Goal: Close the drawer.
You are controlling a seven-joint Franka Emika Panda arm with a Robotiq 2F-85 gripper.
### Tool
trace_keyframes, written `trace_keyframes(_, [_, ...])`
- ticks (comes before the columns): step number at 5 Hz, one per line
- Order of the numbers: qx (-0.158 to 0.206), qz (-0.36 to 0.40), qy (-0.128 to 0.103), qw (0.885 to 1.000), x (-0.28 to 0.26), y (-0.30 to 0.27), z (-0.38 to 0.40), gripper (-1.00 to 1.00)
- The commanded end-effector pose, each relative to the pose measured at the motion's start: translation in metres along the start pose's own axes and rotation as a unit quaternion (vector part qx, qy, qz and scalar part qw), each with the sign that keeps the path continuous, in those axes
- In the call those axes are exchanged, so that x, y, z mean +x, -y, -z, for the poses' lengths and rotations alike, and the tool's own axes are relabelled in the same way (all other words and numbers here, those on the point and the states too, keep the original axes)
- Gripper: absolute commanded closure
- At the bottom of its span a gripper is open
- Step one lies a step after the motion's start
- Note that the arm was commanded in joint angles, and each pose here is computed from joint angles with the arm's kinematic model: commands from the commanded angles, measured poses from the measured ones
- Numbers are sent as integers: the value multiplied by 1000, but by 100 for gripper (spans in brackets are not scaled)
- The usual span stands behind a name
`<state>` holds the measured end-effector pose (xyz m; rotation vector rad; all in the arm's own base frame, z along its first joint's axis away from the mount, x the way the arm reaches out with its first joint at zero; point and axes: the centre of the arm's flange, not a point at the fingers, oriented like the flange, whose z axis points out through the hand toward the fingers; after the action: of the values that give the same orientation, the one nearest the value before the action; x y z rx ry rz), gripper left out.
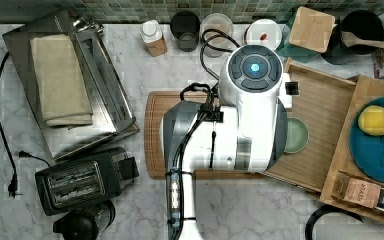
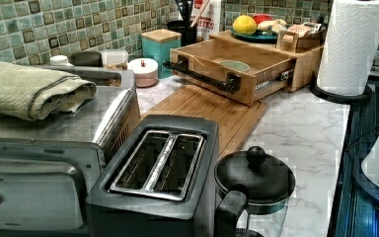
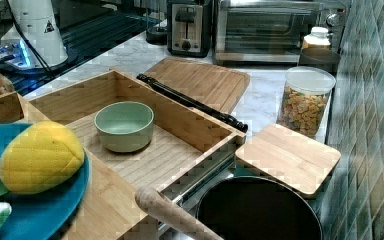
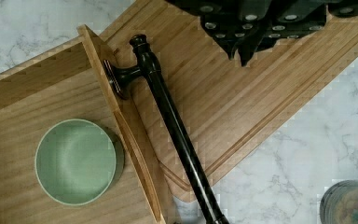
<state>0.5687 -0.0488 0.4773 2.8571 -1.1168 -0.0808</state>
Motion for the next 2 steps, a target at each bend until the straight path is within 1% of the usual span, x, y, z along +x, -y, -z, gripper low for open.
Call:
trace_keyframes(1, [-5,0,1,1000,0,-2,-4,100])
trace_keyframes(2, [-24,56,19,998,7,6,-13,100])
